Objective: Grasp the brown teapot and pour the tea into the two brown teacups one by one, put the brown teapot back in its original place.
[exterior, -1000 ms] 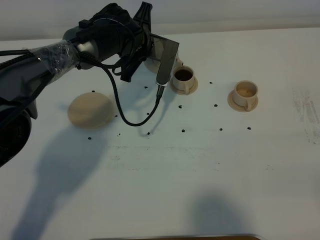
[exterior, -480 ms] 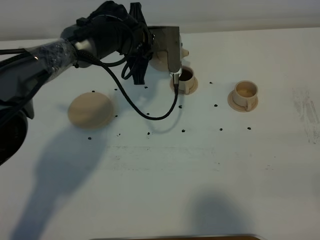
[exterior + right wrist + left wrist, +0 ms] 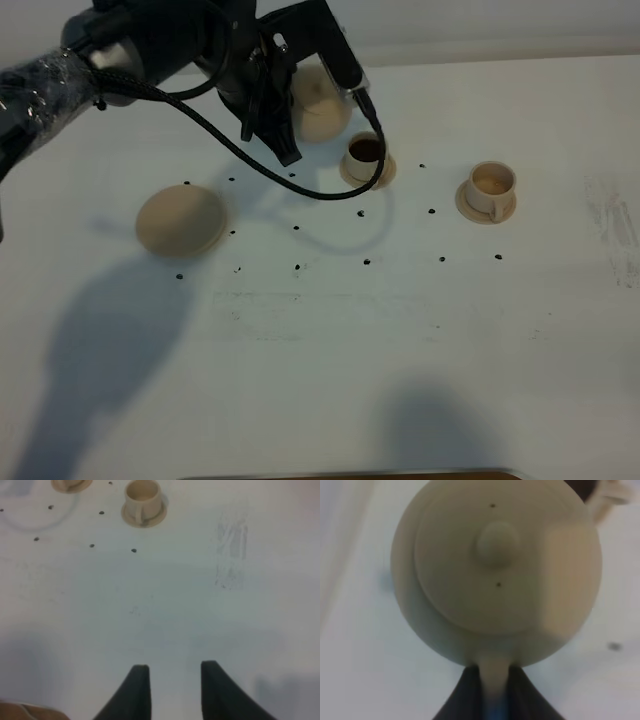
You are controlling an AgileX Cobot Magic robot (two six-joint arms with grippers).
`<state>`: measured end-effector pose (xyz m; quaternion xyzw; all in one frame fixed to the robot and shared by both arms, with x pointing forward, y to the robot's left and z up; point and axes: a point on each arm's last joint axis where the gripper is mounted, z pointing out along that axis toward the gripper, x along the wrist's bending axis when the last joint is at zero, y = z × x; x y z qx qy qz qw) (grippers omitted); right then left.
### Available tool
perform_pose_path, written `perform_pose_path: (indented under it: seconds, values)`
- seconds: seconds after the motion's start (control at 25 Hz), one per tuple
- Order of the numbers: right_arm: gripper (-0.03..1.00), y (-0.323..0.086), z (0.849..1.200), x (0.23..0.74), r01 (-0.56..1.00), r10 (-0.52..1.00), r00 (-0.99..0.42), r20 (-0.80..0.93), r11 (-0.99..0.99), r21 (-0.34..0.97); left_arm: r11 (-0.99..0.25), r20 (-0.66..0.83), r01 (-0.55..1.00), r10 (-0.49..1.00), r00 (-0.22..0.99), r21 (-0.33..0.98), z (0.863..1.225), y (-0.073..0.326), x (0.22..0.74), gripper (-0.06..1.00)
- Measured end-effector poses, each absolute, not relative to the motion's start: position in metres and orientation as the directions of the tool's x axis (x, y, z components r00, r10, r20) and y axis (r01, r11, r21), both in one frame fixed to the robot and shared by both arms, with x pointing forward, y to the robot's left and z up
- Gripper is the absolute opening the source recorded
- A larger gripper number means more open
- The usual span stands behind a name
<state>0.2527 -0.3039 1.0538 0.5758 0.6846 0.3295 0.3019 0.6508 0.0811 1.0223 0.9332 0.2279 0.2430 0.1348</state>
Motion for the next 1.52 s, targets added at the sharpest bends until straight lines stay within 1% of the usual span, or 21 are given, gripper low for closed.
perform_pose_path:
  seconds: [0.16,0.28,0.48,0.76,0.92,1.32,1.44,1.52]
  values:
    - [0.24,-0.304,1.054,0.253,0.589,0.987,-0.155,-0.034,0.120,0.799,-0.796,0.289,0.507,0.597,0.749,0.330,1.016,0.086,0.644,0.16]
    - [0.24,-0.304,1.054,0.253,0.589,0.987,-0.155,-0.034,0.120,0.799,-0.759,0.255,0.567,0.645,0.720,0.319,1.014,0.090,0.644,0.16]
    - [0.24,-0.304,1.054,0.253,0.589,0.987,-0.155,-0.034,0.120,0.799,-0.739,0.221,0.591,0.667,0.712,0.324,1.008,0.088,0.644,0.16]
    - [0.24,-0.304,1.054,0.253,0.589,0.987,-0.155,-0.034,0.120,0.799,-0.727,0.138,0.637,0.680,0.720,0.256,0.962,0.080,0.649,0.16]
    - [0.24,-0.304,1.054,0.253,0.589,0.987,-0.155,-0.034,0.120,0.799,-0.728,0.125,0.648,0.681,0.722,0.224,0.945,0.079,0.651,0.16]
    - [0.24,-0.304,1.054,0.253,0.589,0.987,-0.155,-0.034,0.120,0.799,-0.721,0.114,0.649,0.685,0.719,0.240,0.946,0.077,0.652,0.16]
    - [0.24,-0.304,1.054,0.253,0.589,0.987,-0.155,-0.034,0.120,0.799,-0.726,0.125,0.629,0.676,0.726,0.279,0.959,0.075,0.651,0.16]
    - [0.24,-0.304,1.054,0.253,0.589,0.987,-0.155,-0.034,0.120,0.799,-0.731,0.138,0.609,0.668,0.731,0.309,0.974,0.075,0.649,0.16]
